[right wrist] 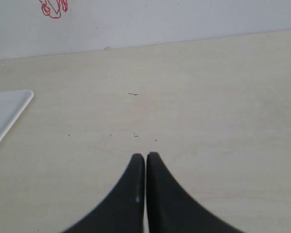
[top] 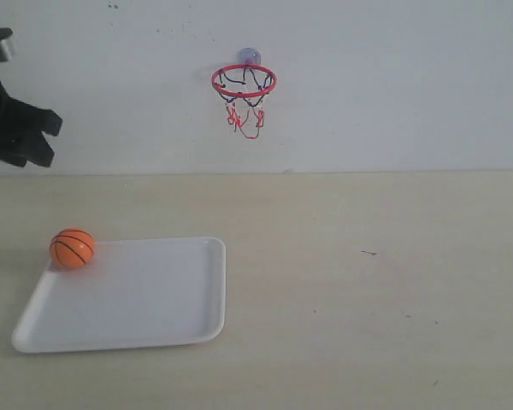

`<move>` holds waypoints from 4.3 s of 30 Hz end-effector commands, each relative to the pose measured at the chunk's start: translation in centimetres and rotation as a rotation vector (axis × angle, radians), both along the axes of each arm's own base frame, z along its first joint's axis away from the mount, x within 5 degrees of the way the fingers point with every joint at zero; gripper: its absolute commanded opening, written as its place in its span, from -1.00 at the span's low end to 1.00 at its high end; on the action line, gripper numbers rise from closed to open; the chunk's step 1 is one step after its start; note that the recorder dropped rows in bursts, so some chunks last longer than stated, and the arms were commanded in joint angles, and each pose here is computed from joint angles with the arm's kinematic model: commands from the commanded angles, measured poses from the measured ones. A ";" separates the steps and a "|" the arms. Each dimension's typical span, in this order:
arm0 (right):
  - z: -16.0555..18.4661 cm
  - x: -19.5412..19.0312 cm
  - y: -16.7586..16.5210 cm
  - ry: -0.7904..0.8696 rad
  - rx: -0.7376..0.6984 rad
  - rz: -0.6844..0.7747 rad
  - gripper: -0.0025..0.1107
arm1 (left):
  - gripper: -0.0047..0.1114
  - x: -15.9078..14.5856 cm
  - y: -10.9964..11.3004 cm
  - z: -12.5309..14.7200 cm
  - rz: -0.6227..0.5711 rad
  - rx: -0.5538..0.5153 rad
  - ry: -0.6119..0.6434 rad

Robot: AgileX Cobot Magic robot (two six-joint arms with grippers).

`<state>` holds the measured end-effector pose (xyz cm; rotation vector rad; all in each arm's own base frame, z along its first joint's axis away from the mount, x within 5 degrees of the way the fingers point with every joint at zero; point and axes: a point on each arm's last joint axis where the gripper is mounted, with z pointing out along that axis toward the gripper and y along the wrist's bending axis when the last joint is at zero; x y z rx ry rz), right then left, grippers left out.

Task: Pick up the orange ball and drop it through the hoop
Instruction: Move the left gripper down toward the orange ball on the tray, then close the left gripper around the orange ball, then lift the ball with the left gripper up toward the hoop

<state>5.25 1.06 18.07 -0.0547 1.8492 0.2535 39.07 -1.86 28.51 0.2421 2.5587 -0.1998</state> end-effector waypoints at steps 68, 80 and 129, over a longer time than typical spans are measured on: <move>0.1 0.0 0.0 -0.014 -0.009 0.003 -0.96 | -0.85 4.6 -0.2 -12.2 -0.044 0.052 0.155; 0.1 0.0 0.0 -0.014 -0.009 0.003 -0.96 | -0.85 7.2 -6.7 -0.2 -0.235 -0.205 -0.278; 0.2 0.0 0.0 -0.020 -0.007 0.003 -0.96 | -0.85 16.4 -14.8 1.2 -0.341 -0.386 -0.754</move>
